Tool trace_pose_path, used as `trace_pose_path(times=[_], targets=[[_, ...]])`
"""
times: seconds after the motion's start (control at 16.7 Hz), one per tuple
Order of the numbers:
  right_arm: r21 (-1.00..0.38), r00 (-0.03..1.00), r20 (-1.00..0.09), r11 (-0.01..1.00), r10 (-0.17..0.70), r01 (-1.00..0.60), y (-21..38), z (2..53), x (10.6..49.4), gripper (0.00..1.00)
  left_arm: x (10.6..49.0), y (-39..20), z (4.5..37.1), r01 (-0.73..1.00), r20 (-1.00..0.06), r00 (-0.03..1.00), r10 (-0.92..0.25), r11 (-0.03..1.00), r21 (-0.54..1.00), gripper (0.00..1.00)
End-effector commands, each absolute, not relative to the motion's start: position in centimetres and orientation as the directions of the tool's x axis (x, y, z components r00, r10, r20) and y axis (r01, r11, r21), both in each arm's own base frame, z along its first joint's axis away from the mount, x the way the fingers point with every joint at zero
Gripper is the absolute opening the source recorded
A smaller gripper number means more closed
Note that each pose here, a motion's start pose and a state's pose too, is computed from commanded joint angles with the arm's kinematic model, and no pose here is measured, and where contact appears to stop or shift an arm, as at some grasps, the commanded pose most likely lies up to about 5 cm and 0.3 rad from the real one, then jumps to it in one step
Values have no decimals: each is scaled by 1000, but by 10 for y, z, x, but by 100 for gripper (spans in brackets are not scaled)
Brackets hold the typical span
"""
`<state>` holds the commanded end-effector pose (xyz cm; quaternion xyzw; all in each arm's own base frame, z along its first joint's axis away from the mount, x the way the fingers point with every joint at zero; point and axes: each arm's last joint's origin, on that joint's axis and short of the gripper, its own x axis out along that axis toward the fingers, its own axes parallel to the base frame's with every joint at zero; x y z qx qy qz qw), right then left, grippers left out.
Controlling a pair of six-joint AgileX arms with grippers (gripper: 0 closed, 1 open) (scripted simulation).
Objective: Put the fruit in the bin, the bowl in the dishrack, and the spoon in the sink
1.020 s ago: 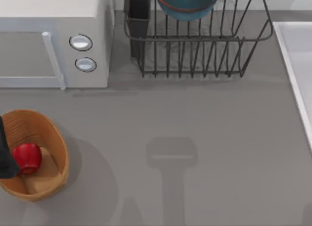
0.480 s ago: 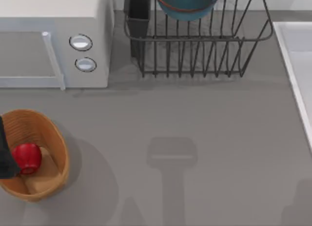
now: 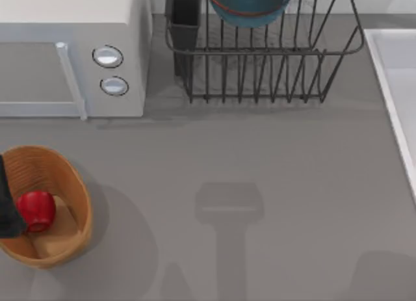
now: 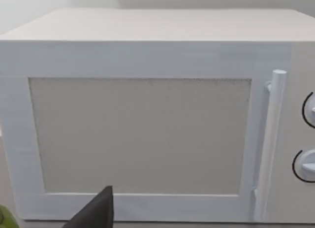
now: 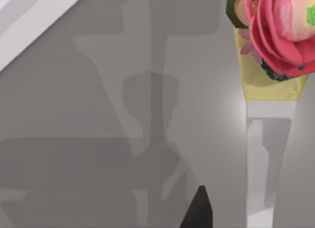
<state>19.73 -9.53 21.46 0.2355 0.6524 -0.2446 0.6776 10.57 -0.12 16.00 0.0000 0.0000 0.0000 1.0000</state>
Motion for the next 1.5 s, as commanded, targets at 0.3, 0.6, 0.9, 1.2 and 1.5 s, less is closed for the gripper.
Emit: trace_pose_path(times=[0.3,0.6,0.9,1.2,1.5], targets=[[-3,17,-1000,766,-18,643,-97,216,204,0,106,-1,160,0,0,1000,0,1000,0,100],[-22,-42,-999,758,6,652,-111,230,257,0,106,-1,160,0,0,1000,0,1000,0,100],[-34,-66,-998,757,12,653,-123,245,351,0,106,-1,160,0,0,1000,0,1000,0,100],[-21,-33,-999,758,0,652,-116,240,439,0,106,-1,160,0,0,1000,0,1000,0,100],[-1,10,-1000,763,-9,646,-91,220,484,0,106,-1,160,0,0,1000,0,1000,0,100]])
